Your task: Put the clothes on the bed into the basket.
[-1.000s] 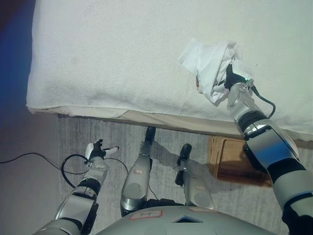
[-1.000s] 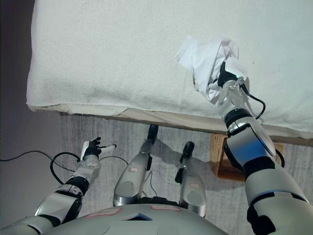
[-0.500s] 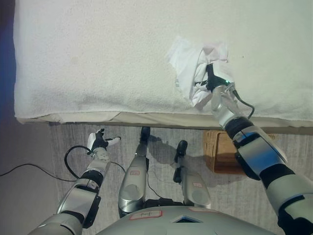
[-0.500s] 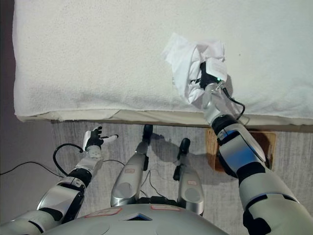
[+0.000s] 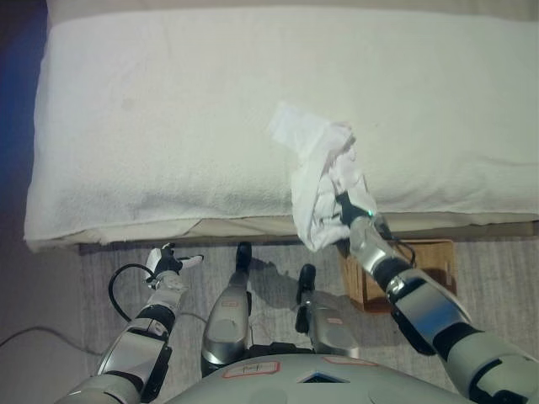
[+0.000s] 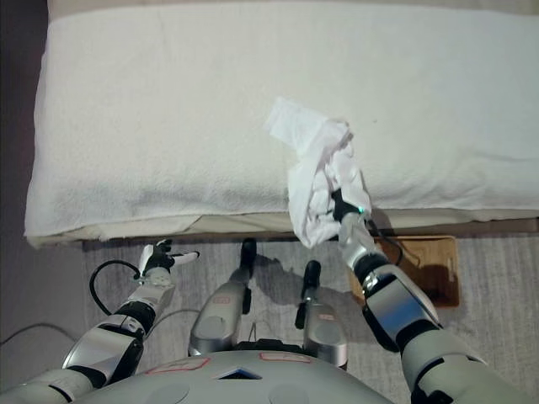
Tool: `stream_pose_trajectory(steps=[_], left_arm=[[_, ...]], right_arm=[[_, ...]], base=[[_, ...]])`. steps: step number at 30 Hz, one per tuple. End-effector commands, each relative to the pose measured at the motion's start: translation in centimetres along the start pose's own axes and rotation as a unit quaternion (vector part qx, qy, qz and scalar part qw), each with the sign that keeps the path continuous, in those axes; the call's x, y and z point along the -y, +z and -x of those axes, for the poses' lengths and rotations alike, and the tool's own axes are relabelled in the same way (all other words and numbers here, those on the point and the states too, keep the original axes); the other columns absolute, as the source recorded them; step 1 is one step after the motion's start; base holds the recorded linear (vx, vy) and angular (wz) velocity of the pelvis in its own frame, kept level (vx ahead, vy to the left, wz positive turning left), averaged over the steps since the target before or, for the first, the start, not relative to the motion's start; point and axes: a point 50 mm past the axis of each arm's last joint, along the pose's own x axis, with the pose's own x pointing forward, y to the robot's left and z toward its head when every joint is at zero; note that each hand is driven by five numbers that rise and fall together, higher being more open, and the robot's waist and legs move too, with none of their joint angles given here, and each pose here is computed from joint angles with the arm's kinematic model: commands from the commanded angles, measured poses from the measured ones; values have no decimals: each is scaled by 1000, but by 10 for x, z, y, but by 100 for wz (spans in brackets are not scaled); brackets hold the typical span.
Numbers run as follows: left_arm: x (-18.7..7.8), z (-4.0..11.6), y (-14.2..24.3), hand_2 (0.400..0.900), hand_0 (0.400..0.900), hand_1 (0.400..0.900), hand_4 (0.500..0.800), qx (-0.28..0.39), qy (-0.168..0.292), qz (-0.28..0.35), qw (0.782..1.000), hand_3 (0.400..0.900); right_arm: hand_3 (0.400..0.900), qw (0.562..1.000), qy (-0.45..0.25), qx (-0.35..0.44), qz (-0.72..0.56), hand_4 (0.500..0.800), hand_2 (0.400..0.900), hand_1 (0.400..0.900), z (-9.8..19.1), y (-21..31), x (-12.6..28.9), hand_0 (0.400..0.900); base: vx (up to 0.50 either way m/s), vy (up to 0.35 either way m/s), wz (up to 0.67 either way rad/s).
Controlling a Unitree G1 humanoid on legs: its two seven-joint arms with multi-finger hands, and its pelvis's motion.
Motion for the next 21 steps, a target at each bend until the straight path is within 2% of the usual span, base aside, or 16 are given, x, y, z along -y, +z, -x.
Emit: stream_pose_trajectory(steps=[1, 7, 19, 20, 21], left_arm=[[-6, -3, -7, 900, 900, 900, 800, -18, 11, -33, 999, 900], [-10, -3, -18, 900, 900, 900, 800, -33, 7, -40, 999, 900], [-14, -3, -29, 900, 900, 900, 800, -50, 4, -34, 998, 900], [-13, -3, -30, 900, 900, 900, 800, -52, 3, -33, 998, 900], [-12, -2, -31, 900, 900, 900, 800, -54, 2, -32, 998, 900]], right_arm=[[400, 998, -22, -56, 19, 500, 400, 400, -2, -34, 14, 400], [400, 988, -4, -153, 32, 500, 400, 400, 14, -94, 5, 400], [400, 956, -40, -287, 44, 500, 400, 400, 41, -180, 43, 400], [722, 955, -38, -292, 44, 693, 722, 722, 43, -183, 41, 722], [900, 953, -37, -296, 45, 800, 900, 900, 45, -185, 39, 900]], base=[[8, -60, -28], [-17, -63, -29], [-17, -61, -12], [-26, -51, -1], [-27, -54, 0]])
